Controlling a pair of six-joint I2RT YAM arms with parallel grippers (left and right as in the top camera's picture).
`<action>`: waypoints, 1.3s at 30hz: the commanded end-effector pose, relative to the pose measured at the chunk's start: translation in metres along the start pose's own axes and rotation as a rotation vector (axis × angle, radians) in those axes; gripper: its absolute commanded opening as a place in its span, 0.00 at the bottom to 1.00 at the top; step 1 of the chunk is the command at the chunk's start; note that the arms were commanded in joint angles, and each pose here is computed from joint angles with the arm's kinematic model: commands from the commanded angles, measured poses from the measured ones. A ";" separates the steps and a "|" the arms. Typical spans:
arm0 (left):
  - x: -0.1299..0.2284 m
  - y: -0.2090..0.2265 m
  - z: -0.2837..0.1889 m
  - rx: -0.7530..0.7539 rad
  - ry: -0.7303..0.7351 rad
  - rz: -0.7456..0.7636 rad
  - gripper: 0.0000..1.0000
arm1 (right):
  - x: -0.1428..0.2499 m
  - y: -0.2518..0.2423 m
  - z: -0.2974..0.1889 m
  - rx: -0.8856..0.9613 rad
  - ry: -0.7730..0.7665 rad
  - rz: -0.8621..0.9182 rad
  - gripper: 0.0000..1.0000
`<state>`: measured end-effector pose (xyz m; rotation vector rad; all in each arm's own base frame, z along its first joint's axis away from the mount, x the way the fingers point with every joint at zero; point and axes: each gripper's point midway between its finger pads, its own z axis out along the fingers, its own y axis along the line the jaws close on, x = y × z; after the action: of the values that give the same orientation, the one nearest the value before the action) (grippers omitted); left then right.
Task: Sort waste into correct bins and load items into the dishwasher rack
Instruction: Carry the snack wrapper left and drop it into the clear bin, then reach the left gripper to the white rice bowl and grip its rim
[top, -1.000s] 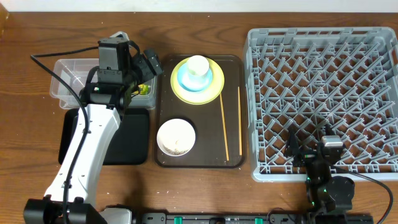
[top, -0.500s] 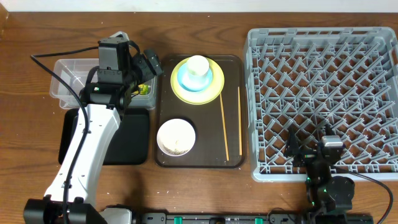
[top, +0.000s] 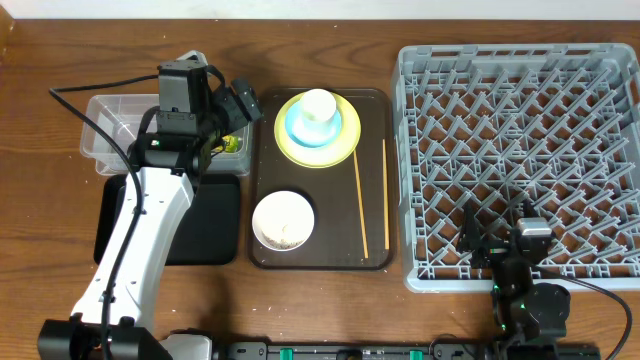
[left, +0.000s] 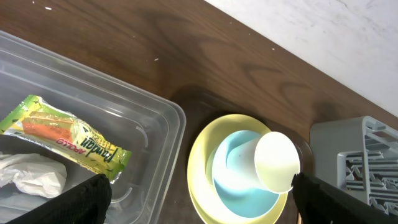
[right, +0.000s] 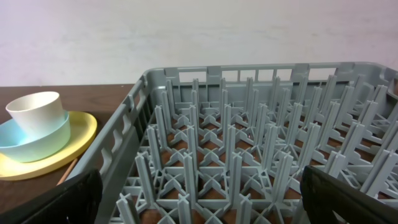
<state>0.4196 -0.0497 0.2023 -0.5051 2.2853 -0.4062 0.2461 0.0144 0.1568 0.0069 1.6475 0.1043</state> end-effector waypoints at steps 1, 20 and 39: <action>-0.002 0.000 -0.001 0.000 -0.002 0.018 0.96 | 0.000 -0.003 0.000 0.013 -0.001 -0.008 0.99; -0.006 -0.004 -0.001 0.020 -0.017 0.020 0.98 | 0.000 -0.003 0.000 0.013 0.000 -0.008 0.99; 0.111 0.015 -0.040 -0.017 0.506 -0.072 0.31 | 0.000 -0.003 0.000 0.013 0.000 -0.007 0.99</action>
<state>0.3244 -0.0706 0.1439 -0.5647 2.7564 -0.4940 0.2461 0.0144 0.1568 0.0069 1.6475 0.1043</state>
